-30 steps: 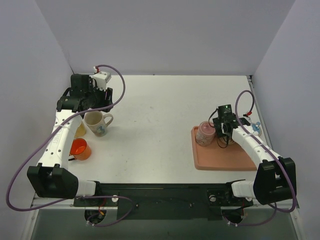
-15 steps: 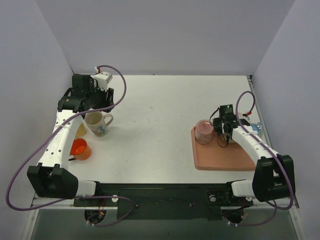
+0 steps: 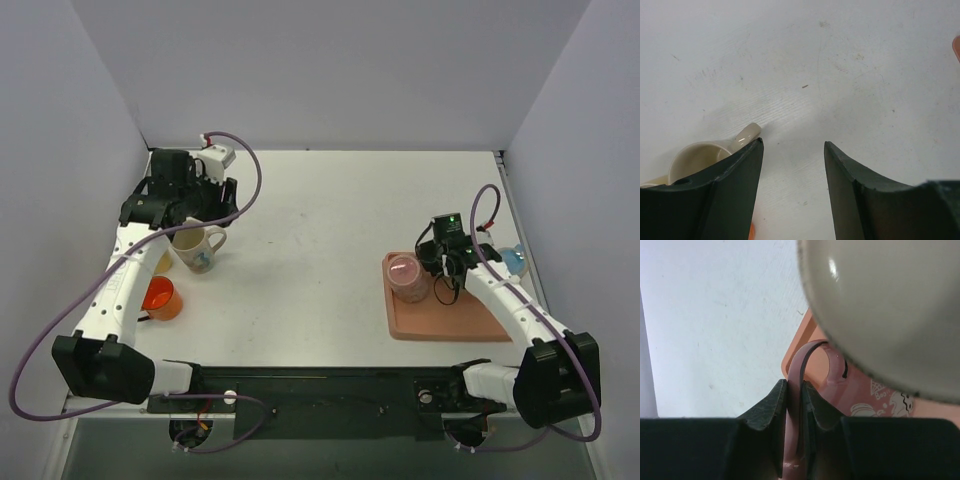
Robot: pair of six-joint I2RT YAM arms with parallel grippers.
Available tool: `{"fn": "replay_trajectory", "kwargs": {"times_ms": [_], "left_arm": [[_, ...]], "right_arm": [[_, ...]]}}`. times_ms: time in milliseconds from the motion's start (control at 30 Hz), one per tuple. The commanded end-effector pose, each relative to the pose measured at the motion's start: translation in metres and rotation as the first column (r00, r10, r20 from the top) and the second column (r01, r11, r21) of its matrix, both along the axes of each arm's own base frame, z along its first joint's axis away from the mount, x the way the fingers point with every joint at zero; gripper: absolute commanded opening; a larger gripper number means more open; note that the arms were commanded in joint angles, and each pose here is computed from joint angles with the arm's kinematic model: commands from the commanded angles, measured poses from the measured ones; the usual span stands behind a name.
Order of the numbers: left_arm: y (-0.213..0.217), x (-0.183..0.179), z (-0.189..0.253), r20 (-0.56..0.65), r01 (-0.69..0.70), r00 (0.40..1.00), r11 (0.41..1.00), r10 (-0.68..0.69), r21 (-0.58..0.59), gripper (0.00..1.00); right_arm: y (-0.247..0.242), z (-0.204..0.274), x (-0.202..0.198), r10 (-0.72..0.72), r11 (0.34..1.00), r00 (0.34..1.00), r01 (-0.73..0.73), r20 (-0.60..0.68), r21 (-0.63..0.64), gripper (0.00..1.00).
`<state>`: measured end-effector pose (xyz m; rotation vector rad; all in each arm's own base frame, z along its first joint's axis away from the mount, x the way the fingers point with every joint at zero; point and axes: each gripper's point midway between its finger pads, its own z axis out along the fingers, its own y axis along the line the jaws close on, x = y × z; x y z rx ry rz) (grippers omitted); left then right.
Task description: Turn the mug right side up
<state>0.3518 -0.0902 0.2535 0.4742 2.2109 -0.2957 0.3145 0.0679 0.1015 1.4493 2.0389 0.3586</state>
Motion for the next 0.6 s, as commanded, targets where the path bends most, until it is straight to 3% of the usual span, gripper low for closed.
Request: {"fn": "replay_trajectory", "kwargs": {"times_ms": [0,300,567], "left_arm": [[-0.017,-0.006,0.035,0.086,0.055,0.995,0.997,-0.051,-0.051,0.61],[-0.034,-0.017,0.042,0.093,0.124,0.989,0.99,-0.118,-0.066,0.61],[-0.042,-0.02,0.046,0.098,0.151,0.985,0.985,-0.144,-0.079,0.61]], "right_arm": [[0.004,0.015,-0.015,0.083,0.995,0.996,-0.083,0.01,-0.059,0.0],[0.023,0.014,-0.018,0.278,0.959,0.96,-0.275,0.04,-0.073,0.0],[0.029,0.032,-0.019,0.428,0.898,0.896,-0.407,0.115,-0.168,0.0]]}}
